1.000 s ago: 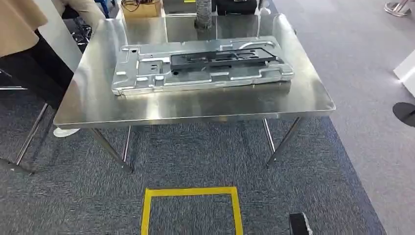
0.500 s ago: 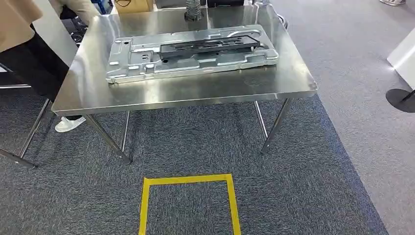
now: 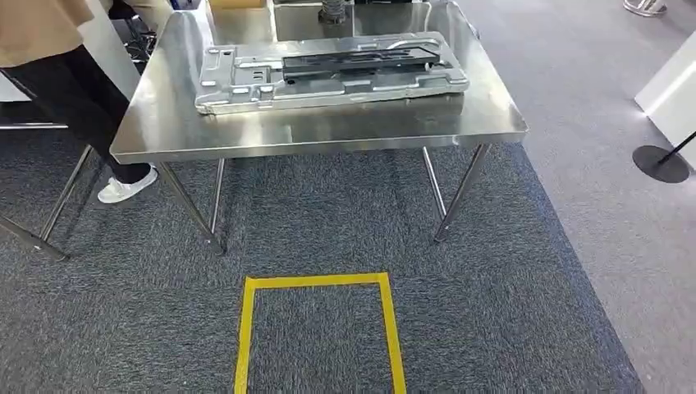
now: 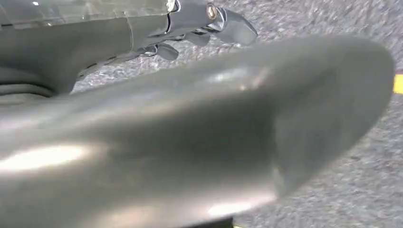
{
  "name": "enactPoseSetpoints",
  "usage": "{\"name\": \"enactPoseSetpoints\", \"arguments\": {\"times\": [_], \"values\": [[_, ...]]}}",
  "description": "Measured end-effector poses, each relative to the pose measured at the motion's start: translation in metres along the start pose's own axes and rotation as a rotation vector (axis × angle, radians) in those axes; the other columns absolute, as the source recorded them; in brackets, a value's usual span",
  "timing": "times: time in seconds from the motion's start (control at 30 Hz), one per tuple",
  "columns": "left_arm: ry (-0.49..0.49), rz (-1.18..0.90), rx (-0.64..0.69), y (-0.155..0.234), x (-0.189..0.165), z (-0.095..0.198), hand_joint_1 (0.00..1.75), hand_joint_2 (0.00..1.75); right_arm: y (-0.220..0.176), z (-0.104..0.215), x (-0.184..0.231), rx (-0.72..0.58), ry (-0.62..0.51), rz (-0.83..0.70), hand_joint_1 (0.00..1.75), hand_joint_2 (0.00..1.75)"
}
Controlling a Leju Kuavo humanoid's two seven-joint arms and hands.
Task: Take the parts from the cabinet and place them on the table.
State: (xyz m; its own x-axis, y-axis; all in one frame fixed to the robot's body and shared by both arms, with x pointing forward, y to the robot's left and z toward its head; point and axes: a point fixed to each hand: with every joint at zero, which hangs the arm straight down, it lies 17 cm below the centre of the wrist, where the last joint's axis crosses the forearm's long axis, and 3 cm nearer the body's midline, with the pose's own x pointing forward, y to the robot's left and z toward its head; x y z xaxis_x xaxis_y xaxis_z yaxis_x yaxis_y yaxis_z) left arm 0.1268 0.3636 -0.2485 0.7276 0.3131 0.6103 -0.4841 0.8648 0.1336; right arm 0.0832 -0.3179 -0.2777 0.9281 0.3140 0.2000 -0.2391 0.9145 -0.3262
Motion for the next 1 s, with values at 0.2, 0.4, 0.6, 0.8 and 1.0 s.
{"name": "enactPoseSetpoints", "arguments": {"times": [0.2, 0.4, 0.6, 0.8, 1.0], "values": [[-0.001, -0.004, -0.003, -0.001, 0.000, 0.000, 0.00, 0.00, 0.006, 0.001, 0.002, 0.036, 0.009, -0.020, 0.00, 0.00], [0.002, -0.005, -0.008, -0.002, -0.003, 0.002, 0.00, 0.00, 0.019, 0.004, -0.001, 0.101, 0.024, -0.083, 0.00, 0.00], [0.008, -0.005, -0.005, -0.001, -0.002, 0.001, 0.00, 0.00, 0.027, 0.006, 0.007, 0.150, 0.000, -0.180, 0.00, 1.75], [0.029, -0.005, -0.003, -0.001, -0.006, 0.001, 0.00, 0.00, 0.025, 0.006, 0.007, 0.154, 0.000, -0.208, 0.00, 1.75], [0.043, -0.008, 0.003, 0.001, -0.010, 0.002, 0.00, 0.00, 0.025, 0.006, 0.003, 0.154, 0.008, -0.211, 0.00, 1.75]]}}
